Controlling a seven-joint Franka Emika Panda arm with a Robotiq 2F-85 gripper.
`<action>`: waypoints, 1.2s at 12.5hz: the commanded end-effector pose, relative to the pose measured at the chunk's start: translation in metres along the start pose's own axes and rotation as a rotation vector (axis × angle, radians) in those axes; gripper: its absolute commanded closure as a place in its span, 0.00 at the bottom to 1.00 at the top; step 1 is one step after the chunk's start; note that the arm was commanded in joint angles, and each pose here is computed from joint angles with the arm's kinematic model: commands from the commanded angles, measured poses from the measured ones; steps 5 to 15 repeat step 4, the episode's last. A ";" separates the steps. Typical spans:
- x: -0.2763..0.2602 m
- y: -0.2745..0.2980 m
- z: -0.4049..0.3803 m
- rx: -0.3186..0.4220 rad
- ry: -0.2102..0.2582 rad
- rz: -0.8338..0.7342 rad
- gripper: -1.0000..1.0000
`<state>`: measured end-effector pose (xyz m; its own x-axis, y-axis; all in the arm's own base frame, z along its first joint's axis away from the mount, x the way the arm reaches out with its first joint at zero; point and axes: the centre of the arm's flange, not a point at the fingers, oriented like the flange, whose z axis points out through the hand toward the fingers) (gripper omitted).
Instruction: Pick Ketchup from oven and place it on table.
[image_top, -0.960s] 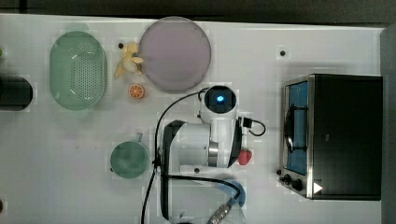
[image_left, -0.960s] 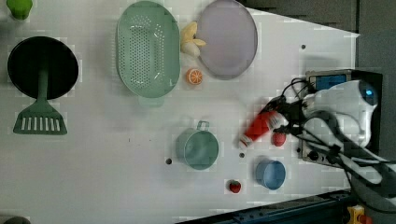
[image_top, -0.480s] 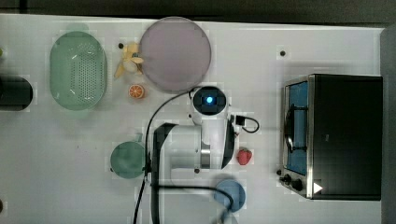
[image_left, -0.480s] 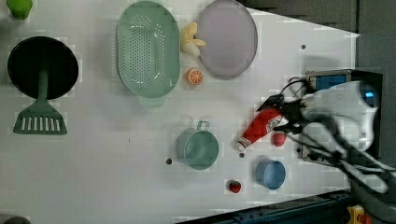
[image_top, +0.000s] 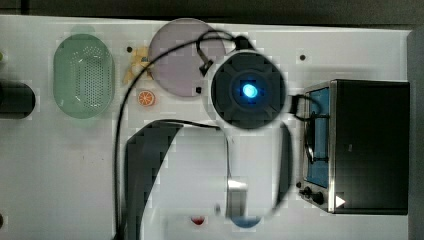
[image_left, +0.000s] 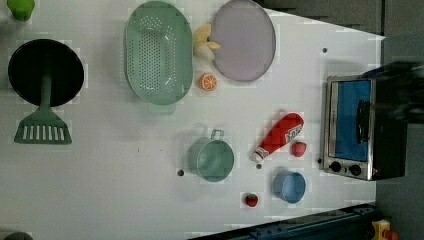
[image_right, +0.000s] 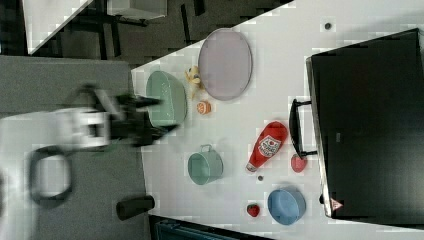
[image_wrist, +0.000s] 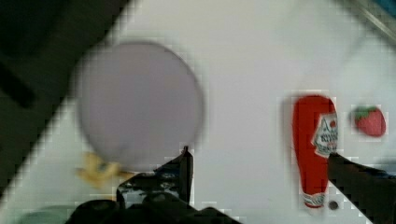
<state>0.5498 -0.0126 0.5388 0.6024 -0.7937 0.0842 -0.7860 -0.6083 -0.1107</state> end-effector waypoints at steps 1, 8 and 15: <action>0.000 -0.006 -0.057 -0.006 -0.008 0.038 0.00; -0.005 0.003 -0.091 -0.073 -0.058 0.039 0.00; -0.005 0.003 -0.091 -0.073 -0.058 0.039 0.00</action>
